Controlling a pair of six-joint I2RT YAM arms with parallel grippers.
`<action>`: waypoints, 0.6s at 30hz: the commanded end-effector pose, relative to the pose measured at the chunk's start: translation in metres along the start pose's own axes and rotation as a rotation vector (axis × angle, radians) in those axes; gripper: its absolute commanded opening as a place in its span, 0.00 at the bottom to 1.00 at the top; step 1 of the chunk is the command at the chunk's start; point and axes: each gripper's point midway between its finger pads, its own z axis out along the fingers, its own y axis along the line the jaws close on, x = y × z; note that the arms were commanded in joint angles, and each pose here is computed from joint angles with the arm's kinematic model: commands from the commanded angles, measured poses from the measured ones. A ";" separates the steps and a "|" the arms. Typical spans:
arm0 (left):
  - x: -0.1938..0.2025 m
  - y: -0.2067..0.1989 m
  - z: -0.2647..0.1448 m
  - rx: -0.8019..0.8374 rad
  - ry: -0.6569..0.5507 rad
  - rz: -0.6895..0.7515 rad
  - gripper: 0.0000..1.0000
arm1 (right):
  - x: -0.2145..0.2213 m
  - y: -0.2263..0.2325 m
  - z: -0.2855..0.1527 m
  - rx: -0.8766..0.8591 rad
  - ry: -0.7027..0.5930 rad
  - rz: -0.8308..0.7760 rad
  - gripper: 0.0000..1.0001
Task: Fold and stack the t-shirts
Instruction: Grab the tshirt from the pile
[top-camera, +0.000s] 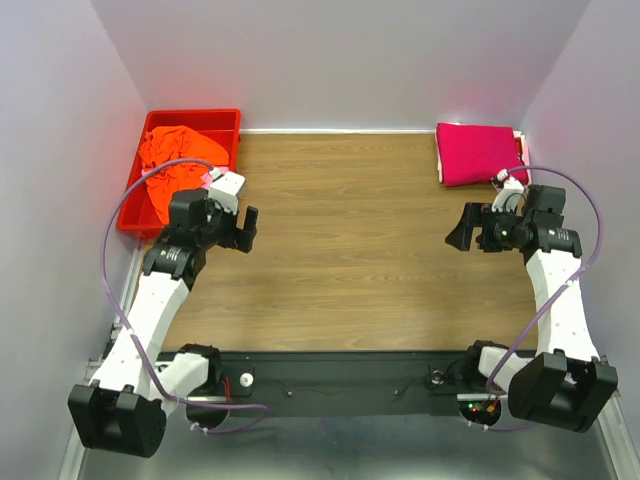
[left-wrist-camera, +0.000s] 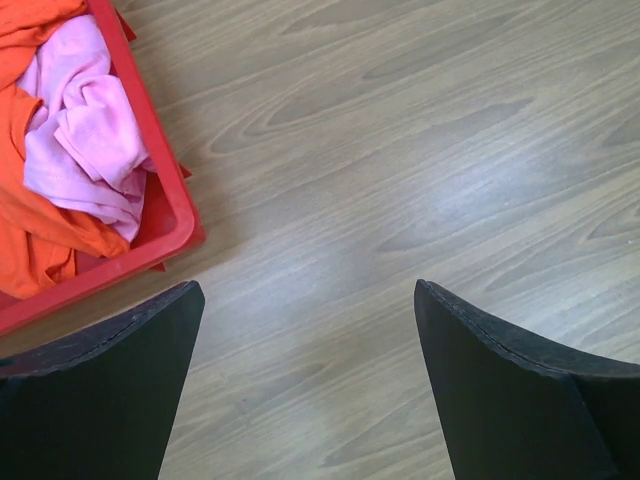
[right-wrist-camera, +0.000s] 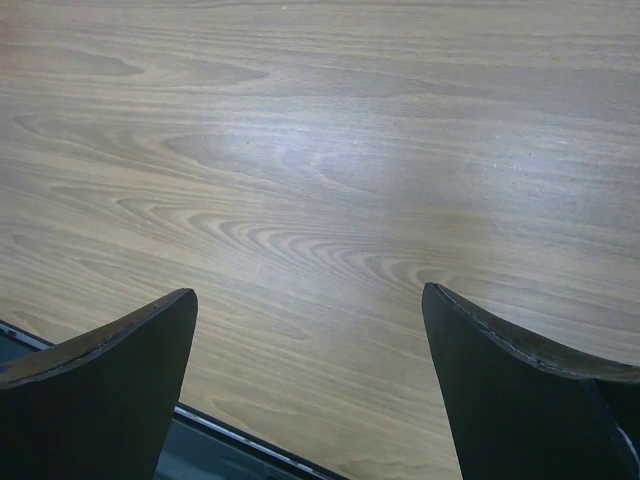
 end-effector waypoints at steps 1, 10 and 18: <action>-0.053 0.016 -0.002 -0.004 -0.062 0.027 0.99 | -0.008 0.001 -0.001 -0.004 -0.024 -0.013 1.00; -0.124 0.133 0.049 -0.163 -0.010 -0.022 0.96 | -0.006 -0.002 0.004 -0.001 -0.007 -0.002 1.00; -0.125 0.274 0.098 -0.308 0.038 -0.170 0.76 | -0.003 -0.007 0.009 0.013 0.012 0.019 1.00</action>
